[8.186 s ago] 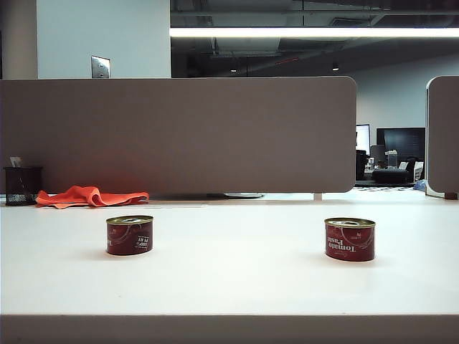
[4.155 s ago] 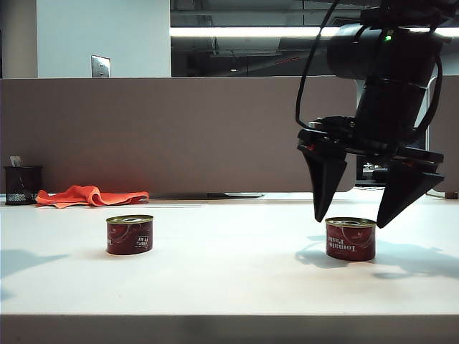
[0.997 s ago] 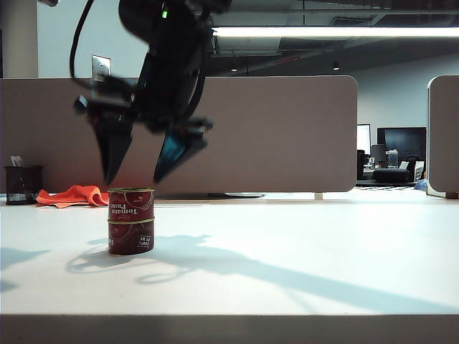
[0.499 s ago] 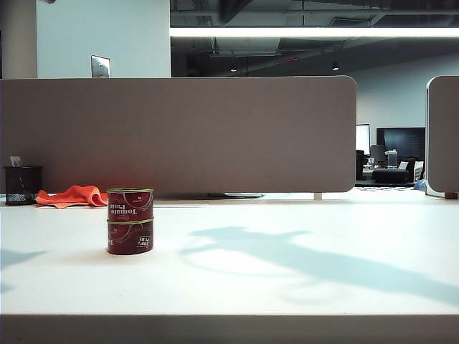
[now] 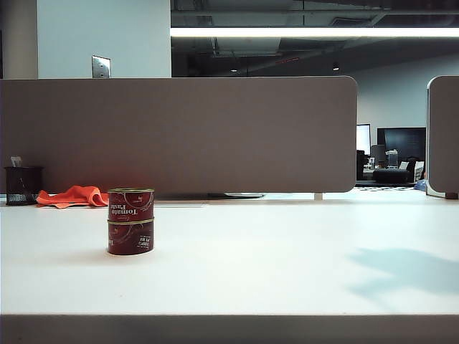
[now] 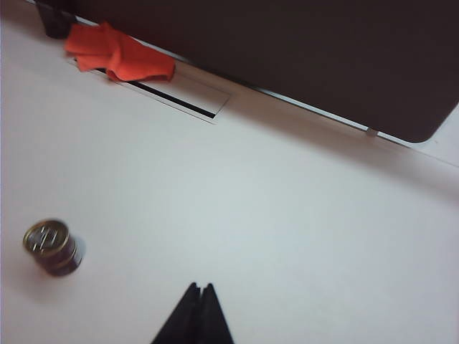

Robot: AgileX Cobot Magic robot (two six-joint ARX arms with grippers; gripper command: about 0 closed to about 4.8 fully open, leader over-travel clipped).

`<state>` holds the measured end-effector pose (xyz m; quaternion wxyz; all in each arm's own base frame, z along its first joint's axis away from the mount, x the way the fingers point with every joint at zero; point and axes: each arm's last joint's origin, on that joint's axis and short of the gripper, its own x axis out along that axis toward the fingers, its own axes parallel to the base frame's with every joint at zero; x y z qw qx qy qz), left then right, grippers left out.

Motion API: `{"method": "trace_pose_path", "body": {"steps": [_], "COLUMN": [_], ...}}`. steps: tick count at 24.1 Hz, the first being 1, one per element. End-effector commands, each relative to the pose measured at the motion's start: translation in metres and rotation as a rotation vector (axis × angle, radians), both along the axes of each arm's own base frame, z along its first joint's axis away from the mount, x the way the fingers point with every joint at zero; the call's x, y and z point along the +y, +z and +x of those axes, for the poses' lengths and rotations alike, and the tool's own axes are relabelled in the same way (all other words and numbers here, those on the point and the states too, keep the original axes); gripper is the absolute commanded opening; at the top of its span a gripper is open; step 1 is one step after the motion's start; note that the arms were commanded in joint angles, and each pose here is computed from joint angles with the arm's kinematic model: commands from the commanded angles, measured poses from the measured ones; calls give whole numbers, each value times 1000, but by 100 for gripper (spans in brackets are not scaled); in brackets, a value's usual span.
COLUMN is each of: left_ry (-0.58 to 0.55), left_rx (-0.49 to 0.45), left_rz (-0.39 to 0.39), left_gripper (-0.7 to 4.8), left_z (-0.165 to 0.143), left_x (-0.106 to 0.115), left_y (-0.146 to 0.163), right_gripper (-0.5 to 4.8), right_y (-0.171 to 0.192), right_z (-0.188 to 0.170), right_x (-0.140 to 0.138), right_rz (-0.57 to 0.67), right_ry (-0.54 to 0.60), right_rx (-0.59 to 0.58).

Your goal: Stack a can of tomatoes on the right onto the can of tomatoes on the left.

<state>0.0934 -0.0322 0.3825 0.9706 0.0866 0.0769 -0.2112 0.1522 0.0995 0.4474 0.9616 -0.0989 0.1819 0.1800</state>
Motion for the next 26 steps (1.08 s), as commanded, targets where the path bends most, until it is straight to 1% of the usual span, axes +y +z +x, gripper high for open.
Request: {"method": "trace_pose_path", "body": {"steps": [1,2,5,8,10,12,15,18,20,21,22,24,26], "left_ry": [3,6,6,6,8,11,16,15,12,13,14,18,23], "left_rx": [-34,-50,-79,-61,-31,-6,-19,-46,-51,-48,-36,-8,6], "left_rz": [-36,-55,-70,-65,-61,-70,-69,-78,-81,-80,-80,-92,-118], "left_gripper": [-5,-5,-5,-5,-5,-5,-5,-5,-5,-5,-5,-5,-5], "left_z": [-29,-37,-49,-48,-44,-34,-24,-12,-6,-4,1,7,11], "left_x": [9,11,15,15,13,11,7,4,2,1,0,-2,-3], "left_y": [-11,-14,-23,-37,-45,-59,-73,-90,-102,-108,-122,-142,-159], "right_gripper": [-8,-8,-8,-8,-8,-8,-8,-8,-8,-8,-8,-8,-8], "right_y": [-5,-9,-24,-48,-67,-101,-130,-153,-167,-174,-192,-216,-228], "right_z": [-48,-61,-87,-98,-100,-99,-90,-77,-69,-66,-60,-56,-55], "right_x": [-34,-44,-63,-74,-77,-76,-69,-60,-53,-50,-46,-44,-44], "right_rz": [94,124,181,199,176,141,96,136,180,190,184,137,119], "right_ry": [-26,-39,-68,-144,-179,-171,-162,-144,-106,-105,-117,-139,-142], "right_rx": [-65,-83,-146,-217,-223,-184,-172,-220,-257,-268,-268,-217,-196]}}
